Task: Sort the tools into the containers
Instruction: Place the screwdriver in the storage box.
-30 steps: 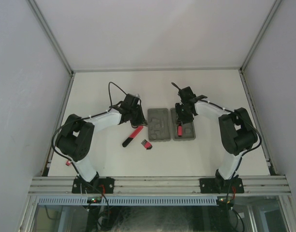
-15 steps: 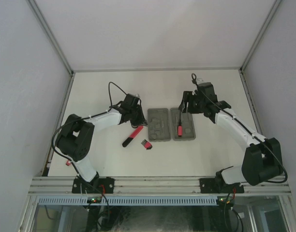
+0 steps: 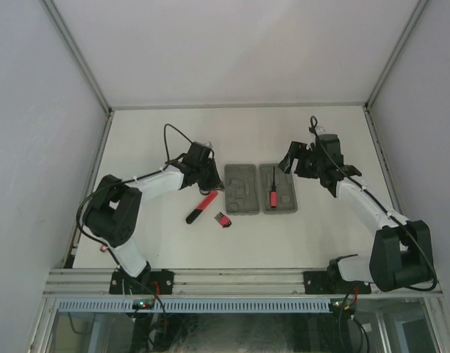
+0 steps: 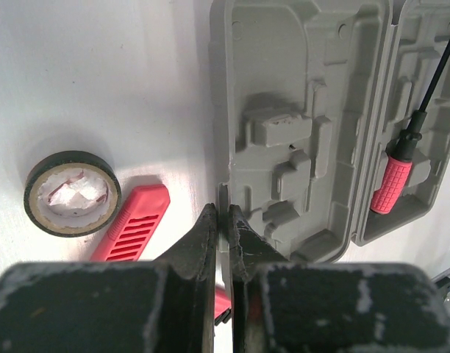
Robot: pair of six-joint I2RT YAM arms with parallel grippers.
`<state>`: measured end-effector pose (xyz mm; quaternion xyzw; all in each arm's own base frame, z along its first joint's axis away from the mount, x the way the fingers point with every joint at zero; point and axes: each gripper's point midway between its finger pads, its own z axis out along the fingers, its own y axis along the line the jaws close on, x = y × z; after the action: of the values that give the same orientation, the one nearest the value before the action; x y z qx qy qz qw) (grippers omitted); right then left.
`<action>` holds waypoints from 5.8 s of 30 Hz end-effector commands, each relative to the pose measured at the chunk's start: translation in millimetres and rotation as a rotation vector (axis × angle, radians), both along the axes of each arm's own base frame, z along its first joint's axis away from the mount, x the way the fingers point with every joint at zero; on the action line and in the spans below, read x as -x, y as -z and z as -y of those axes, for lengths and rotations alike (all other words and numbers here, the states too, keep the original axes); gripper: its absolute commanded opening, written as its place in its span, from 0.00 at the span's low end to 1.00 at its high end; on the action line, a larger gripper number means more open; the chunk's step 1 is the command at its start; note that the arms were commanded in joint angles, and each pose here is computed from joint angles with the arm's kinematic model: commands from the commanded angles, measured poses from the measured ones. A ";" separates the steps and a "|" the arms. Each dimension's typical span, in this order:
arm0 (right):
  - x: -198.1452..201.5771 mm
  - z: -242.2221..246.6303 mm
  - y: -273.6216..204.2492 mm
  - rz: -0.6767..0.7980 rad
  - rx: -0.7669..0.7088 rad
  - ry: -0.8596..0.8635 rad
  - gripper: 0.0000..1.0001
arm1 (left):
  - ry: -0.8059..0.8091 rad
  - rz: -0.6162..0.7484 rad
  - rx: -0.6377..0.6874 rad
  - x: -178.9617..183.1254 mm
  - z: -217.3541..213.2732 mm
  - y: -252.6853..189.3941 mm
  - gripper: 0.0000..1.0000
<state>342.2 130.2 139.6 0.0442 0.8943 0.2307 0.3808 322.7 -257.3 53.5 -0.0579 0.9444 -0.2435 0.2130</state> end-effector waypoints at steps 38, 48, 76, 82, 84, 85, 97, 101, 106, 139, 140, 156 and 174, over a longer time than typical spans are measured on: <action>9.5 -44.9 103.4 -0.397 0.211 -0.192 0.09 | 0.009 0.048 0.039 -2.9 6.5 -16.4 0.20; 20.6 -39.3 110.1 -0.456 0.268 -0.195 0.08 | 0.005 0.050 0.041 -2.7 5.9 -17.8 0.20; 18.7 -46.7 79.4 -0.351 0.301 -0.156 0.17 | -0.004 0.049 0.036 -1.6 3.8 -17.1 0.21; 21.6 -49.3 87.7 -0.378 0.299 -0.170 0.16 | -0.003 0.045 0.038 -0.8 3.9 -16.5 0.21; 22.2 -48.9 89.5 -0.383 0.302 -0.171 0.16 | -0.002 0.046 0.039 -1.0 4.3 -17.1 0.21; 22.4 -48.8 90.0 -0.385 0.303 -0.171 0.16 | -0.001 0.046 0.041 -1.0 4.6 -17.4 0.21; 25.7 -48.6 105.0 -0.423 0.321 -0.184 0.14 | 0.001 0.043 0.043 -0.9 5.5 -17.5 0.21; 25.1 -46.5 109.5 -0.430 0.333 -0.179 0.14 | 0.005 0.042 0.038 -0.9 5.1 -17.0 0.21; 27.3 -44.0 114.3 -0.448 0.352 -0.184 0.12 | 0.002 0.039 0.035 0.1 4.1 -15.9 0.20; 92.4 -30.1 202.8 -0.850 0.503 -0.290 0.00 | 0.060 0.032 0.048 -2.1 20.1 -12.4 0.00; 95.3 -29.0 205.1 -0.863 0.510 -0.293 0.00 | 0.062 0.034 0.048 -2.5 20.4 -12.6 0.00; 22.9 -63.3 100.5 -0.451 0.246 -0.242 0.08 | 0.061 0.047 0.019 -3.2 15.0 -16.8 0.07; -1.4 -45.5 8.8 -0.101 0.163 -0.141 0.41 | 0.008 0.149 -0.097 -15.2 -22.8 -53.7 0.35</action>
<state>341.7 181.9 121.1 -0.0411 0.9383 0.1865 0.2883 315.5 -247.2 57.9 -0.0270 0.9533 -0.2086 0.2168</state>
